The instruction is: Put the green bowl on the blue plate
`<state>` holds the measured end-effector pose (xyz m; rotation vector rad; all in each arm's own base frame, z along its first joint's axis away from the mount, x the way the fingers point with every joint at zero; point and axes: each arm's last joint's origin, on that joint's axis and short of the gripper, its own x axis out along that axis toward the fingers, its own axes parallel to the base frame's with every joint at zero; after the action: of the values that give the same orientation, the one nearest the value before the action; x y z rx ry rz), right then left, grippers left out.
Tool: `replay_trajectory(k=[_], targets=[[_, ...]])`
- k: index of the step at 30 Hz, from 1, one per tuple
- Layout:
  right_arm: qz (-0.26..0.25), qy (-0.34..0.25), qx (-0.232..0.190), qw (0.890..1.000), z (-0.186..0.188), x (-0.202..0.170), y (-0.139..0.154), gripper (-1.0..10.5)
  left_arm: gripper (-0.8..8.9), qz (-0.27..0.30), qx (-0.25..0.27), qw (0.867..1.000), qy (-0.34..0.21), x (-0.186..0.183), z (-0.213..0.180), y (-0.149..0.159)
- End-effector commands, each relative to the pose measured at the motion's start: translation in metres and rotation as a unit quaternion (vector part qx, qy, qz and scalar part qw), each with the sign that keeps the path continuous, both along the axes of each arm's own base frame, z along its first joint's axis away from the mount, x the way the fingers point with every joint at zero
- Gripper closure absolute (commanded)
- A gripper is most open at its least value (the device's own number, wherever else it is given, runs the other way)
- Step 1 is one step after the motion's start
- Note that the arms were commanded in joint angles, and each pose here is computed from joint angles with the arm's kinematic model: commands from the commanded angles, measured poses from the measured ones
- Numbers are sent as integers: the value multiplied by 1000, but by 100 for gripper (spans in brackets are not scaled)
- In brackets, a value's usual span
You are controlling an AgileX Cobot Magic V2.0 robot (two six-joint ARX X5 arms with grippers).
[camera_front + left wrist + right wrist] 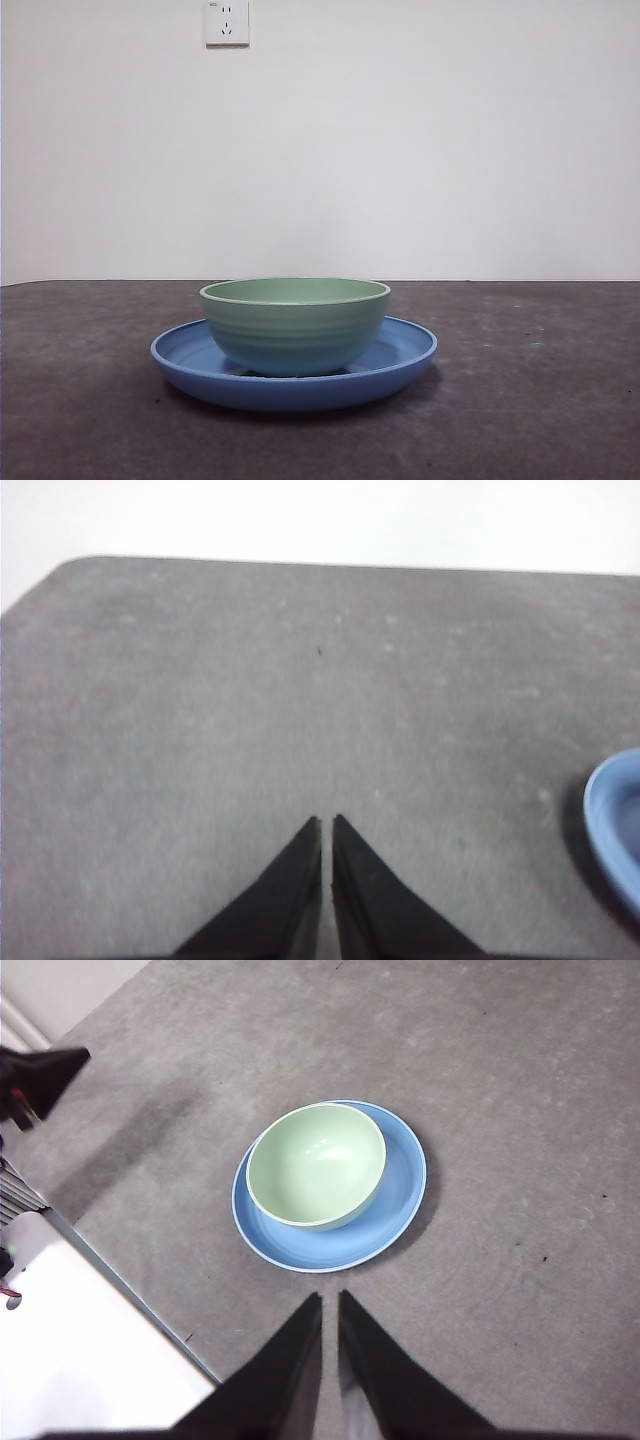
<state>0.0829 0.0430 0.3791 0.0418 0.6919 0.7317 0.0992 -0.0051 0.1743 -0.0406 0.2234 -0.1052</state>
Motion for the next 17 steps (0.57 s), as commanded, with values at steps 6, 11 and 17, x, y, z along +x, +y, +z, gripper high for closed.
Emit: replay_trajectory(k=[6, 11, 17], targets=[[6, -15, 3, 1000, 6, 0, 0, 923, 794, 15, 9, 1000, -17, -2, -23, 3], [6, -15, 3, 1000, 6, 0, 0, 923, 794, 33, 12, 999, -14, -3, -26, 4], [6, -15, 3, 1000, 6, 0, 0, 923, 795, 64, 19, 998, -20, -4, -25, 6]])
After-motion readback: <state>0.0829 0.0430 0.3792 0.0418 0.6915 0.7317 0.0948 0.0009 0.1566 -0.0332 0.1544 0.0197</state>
